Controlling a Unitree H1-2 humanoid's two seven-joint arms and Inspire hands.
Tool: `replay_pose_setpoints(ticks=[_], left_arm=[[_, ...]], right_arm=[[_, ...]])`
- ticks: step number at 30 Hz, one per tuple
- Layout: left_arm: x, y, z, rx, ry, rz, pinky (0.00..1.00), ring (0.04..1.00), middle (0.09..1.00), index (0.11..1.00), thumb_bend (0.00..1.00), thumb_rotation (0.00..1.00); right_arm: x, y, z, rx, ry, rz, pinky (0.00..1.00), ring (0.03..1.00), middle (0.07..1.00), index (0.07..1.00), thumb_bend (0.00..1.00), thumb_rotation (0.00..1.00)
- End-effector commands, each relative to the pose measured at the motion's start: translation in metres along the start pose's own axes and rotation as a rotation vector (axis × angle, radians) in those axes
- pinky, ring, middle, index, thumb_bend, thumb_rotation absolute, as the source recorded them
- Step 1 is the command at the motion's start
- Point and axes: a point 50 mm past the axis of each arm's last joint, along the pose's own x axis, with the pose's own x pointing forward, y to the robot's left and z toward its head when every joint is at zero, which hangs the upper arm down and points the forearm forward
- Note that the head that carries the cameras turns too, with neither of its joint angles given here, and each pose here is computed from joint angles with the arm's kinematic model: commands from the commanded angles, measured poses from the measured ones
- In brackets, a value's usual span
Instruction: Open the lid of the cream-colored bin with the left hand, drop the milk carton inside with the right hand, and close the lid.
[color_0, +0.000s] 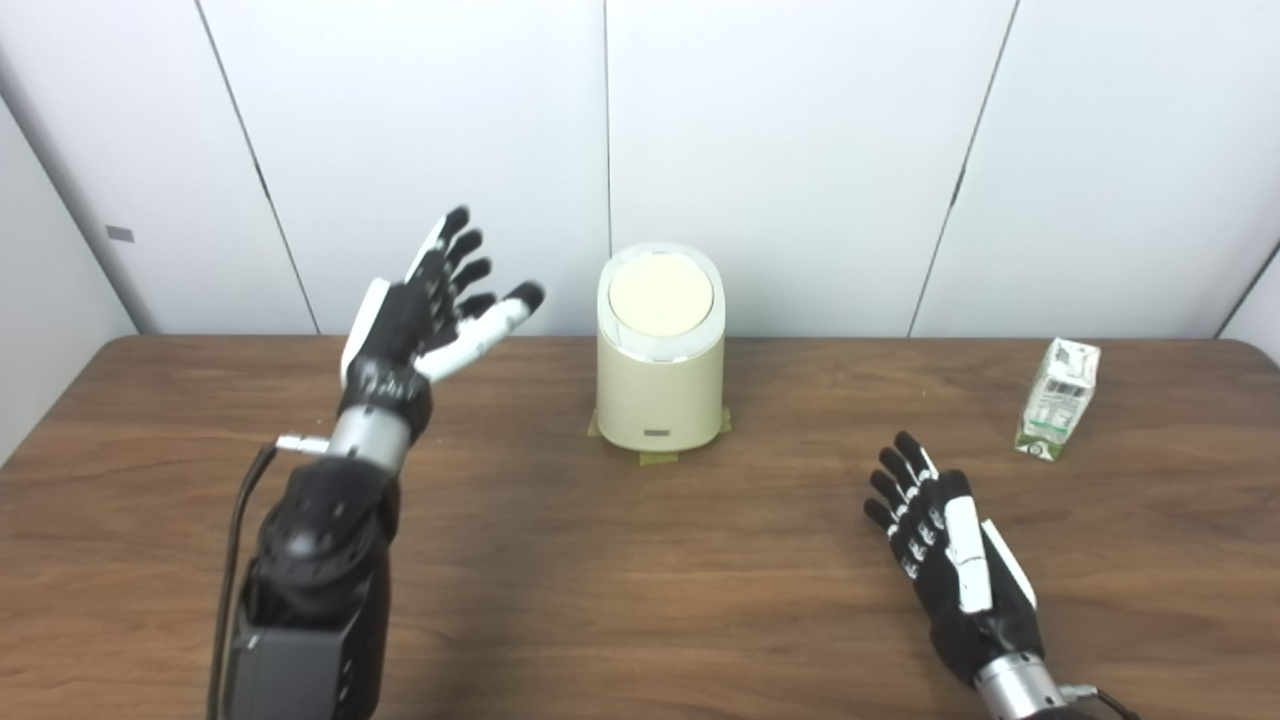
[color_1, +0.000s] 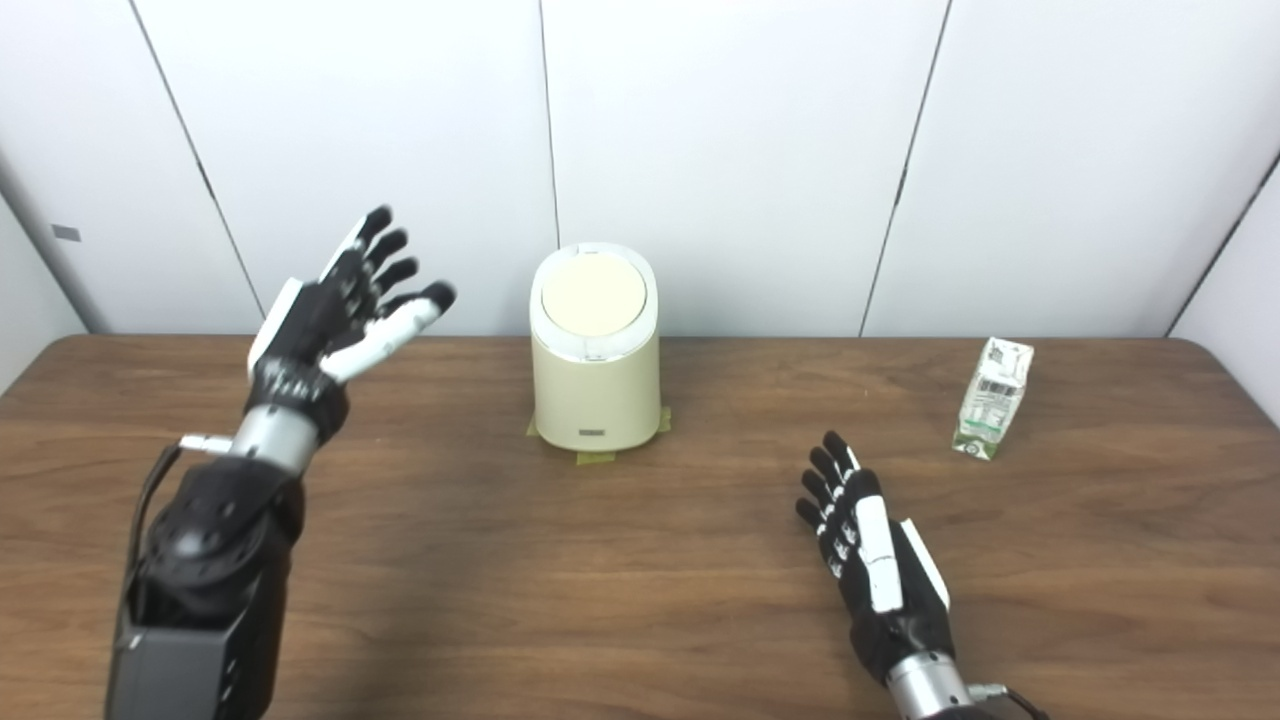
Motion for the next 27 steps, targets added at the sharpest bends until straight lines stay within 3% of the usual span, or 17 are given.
replay_pose_setpoints(ticks=[1, 4, 7, 9, 11, 16, 22, 24, 27], left_arm=[[0.023, -0.003, 0.033, 0.028, -0.078, 0.024, 0.84, 0.912, 0.956, 1.000, 0.76, 0.22], [0.049, -0.012, 0.050, 0.039, -0.060, 0.039, 0.87, 0.950, 0.985, 1.000, 0.78, 0.14], [0.074, -0.026, 0.061, 0.106, 0.016, 0.041, 0.92, 0.979, 0.998, 1.000, 0.81, 0.03], [0.088, -0.035, 0.066, 0.204, 0.070, 0.022, 0.90, 0.963, 0.986, 0.997, 0.84, 0.02], [0.099, -0.044, 0.068, 0.284, 0.109, -0.011, 0.97, 0.990, 0.998, 1.000, 0.85, 0.00], [0.120, -0.063, 0.072, 0.448, 0.154, -0.028, 1.00, 1.000, 1.000, 0.995, 0.87, 0.00], [0.140, -0.083, 0.076, 0.746, 0.146, -0.059, 0.92, 0.970, 0.994, 0.966, 0.90, 0.00], [0.141, -0.086, 0.077, 0.792, 0.134, -0.075, 0.82, 0.924, 0.966, 0.947, 0.90, 0.00], [0.142, -0.092, 0.078, 0.864, 0.106, -0.087, 0.79, 0.913, 0.959, 0.946, 0.90, 0.00]], right_arm=[[0.005, 0.001, 0.015, -0.010, -0.078, 0.025, 0.95, 0.971, 0.981, 0.993, 0.61, 1.00], [0.004, 0.002, 0.015, -0.011, -0.071, 0.028, 0.97, 0.969, 0.976, 0.993, 0.61, 1.00], [0.003, 0.001, 0.015, -0.011, -0.064, 0.028, 0.96, 0.967, 0.969, 0.992, 0.59, 1.00], [0.003, 0.002, 0.015, -0.007, -0.060, 0.026, 0.95, 0.965, 0.967, 0.989, 0.61, 0.98], [0.002, 0.002, 0.014, -0.012, -0.058, 0.029, 0.96, 0.968, 0.968, 0.991, 0.61, 0.98], [0.002, 0.004, 0.013, -0.018, -0.050, 0.035, 0.97, 0.979, 0.973, 0.998, 0.60, 1.00], [0.002, 0.010, 0.014, -0.011, -0.050, 0.031, 0.96, 0.971, 0.960, 0.992, 0.61, 1.00], [0.002, 0.011, 0.014, -0.011, -0.051, 0.029, 0.96, 0.971, 0.958, 0.991, 0.62, 1.00], [0.002, 0.013, 0.015, -0.014, -0.055, 0.032, 0.96, 0.972, 0.959, 0.991, 0.62, 1.00]])
